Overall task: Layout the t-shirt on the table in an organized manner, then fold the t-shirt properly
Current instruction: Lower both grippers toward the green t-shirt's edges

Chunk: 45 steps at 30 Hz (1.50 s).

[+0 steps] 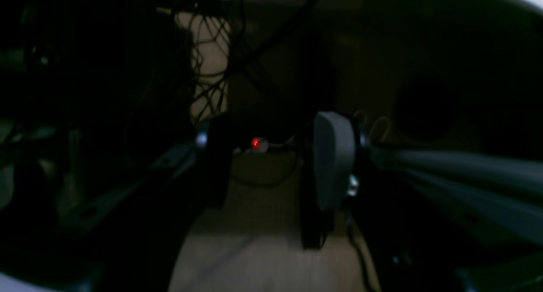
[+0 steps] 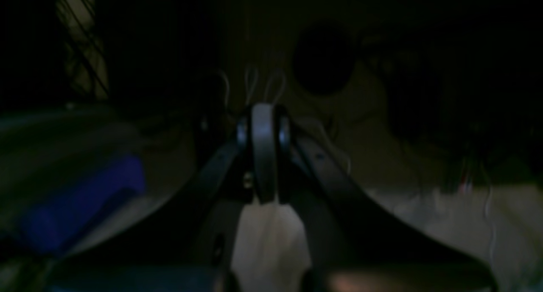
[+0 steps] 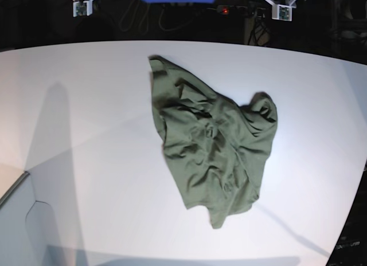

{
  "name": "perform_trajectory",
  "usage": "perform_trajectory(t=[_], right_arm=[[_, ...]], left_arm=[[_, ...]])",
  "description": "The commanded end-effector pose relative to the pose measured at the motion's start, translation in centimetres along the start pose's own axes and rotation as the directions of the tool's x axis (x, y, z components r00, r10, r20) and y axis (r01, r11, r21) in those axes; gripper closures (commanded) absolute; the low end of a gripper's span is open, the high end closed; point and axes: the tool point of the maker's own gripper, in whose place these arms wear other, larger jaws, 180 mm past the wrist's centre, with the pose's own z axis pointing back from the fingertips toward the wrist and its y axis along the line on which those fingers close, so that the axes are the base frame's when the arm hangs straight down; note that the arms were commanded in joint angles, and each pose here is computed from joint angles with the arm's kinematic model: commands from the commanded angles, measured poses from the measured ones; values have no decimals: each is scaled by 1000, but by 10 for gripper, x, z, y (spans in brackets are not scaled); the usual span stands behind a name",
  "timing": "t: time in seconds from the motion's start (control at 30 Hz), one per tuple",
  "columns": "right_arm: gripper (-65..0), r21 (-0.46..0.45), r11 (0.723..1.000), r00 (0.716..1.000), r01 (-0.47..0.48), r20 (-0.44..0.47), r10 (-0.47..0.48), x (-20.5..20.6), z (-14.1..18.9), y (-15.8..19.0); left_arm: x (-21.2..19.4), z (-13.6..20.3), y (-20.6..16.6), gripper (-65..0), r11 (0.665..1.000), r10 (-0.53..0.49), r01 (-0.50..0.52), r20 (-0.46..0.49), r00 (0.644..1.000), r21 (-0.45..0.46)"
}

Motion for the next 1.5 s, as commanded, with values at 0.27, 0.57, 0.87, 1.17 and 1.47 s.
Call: perform_trajectory(t=[0.27, 0.57, 0.87, 1.17, 1.47], right_arm=[[-22, 10, 1000, 981, -10, 193, 7, 90, 29, 2], [-245, 131, 991, 959, -18, 283, -20, 126, 24, 49], [-263, 317, 945, 918, -83, 394, -51, 173, 26, 125], [-296, 370, 924, 919, -99, 389, -57, 184, 0, 160], [-307, 360, 925, 950, -122, 312, 4, 167, -49, 170]], left_arm=[[90, 8, 38, -312, 995, -23, -1, 239, 971, 100], [149, -10, 46, -450, 993, 61, -97, 385, 921, 74], [225, -33, 45, -450, 994, 58, -97, 494, 868, 53], [260, -33, 99, -454, 972, 74, -171, 484, 872, 160], [226, -49, 123, -454, 954, 120, -216, 392, 912, 209]])
